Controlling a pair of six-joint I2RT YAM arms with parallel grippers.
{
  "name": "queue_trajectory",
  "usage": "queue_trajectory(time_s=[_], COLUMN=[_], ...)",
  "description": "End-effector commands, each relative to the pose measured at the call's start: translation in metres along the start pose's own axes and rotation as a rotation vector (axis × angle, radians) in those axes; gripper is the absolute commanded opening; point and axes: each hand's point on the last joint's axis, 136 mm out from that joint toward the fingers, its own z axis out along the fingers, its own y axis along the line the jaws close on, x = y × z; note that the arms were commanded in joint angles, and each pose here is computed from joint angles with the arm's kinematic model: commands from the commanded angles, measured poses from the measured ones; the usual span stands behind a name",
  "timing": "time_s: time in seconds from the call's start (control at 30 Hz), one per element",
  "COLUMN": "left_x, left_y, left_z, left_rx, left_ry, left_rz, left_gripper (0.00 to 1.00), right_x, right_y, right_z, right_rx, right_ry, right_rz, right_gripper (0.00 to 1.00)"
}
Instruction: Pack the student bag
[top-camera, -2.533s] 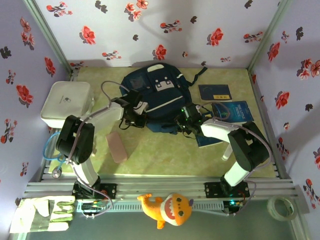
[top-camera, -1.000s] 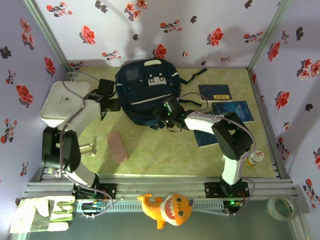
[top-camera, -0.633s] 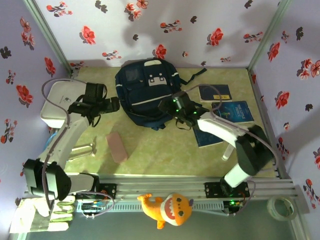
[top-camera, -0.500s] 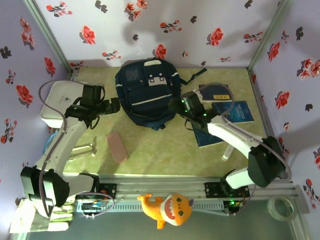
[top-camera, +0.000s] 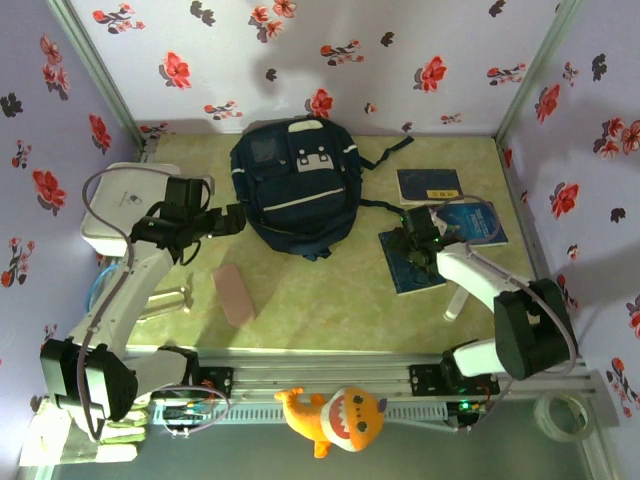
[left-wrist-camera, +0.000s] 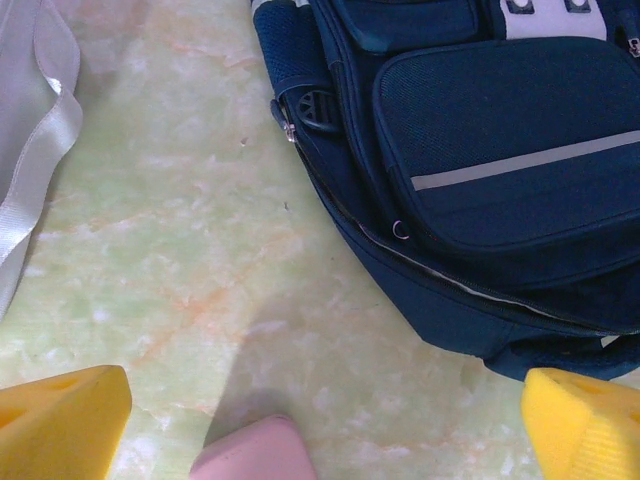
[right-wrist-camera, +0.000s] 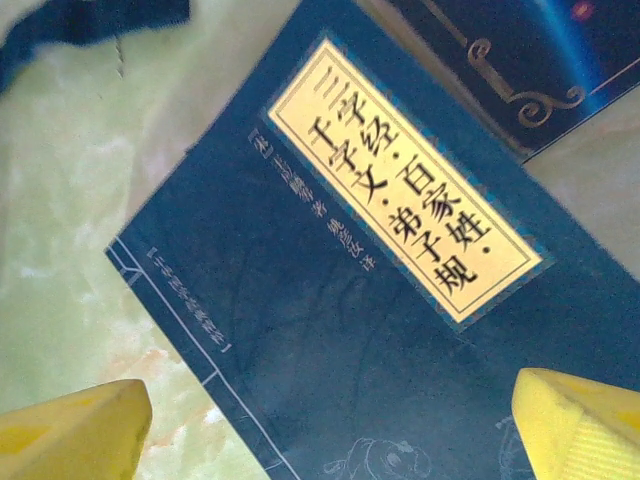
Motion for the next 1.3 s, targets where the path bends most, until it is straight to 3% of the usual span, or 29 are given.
queue_trajectory(time_s=[0.0, 0.2, 0.4, 0.57, 0.77, 0.9, 1.07, 1.27], left_x=[-0.002, 0.002, 0.009, 0.018, 0.033, 0.047, 0.072, 0.104], left_y=[-0.007, -0.026, -0.039, -0.071, -0.130, -0.180, -0.237, -0.280], left_z=[-0.005, 0.000, 0.008, 0.022, 0.038, 0.045, 0.056, 0.073], left_rx=[0.046, 0.117, 0.130, 0.182, 0.268, 0.346, 0.414, 0.466], left_ry=[-0.022, -0.005, 0.048, 0.090, 0.149, 0.189, 0.245, 0.274], left_rz=[0.036, 0.076, 0.073, 0.079, 0.095, 0.142, 0.188, 0.173], left_gripper=[1.00, 1.00, 1.00, 1.00, 1.00, 1.00, 0.99, 0.94], right_x=[0.002, 0.014, 0.056, 0.085, 0.045, 0.016, 0.003, 0.012], right_y=[0.012, 0.018, 0.035, 0.062, 0.080, 0.061, 0.022, 0.001], right_z=[0.009, 0.024, 0.029, 0.020, -0.022, -0.038, -0.032, -0.017], right_rx=[-0.032, -0.031, -0.047, -0.104, -0.204, -0.194, -0.207, -0.195], right_ry=[0.047, 0.106, 0.169, 0.180, 0.049, -0.013, 0.009, 0.095], right_rz=[-0.025, -0.017, 0.023, 0.062, -0.007, -0.025, 0.024, -0.001], right_gripper=[0.93, 0.92, 0.90, 0.87, 0.87, 0.85, 0.78, 0.72])
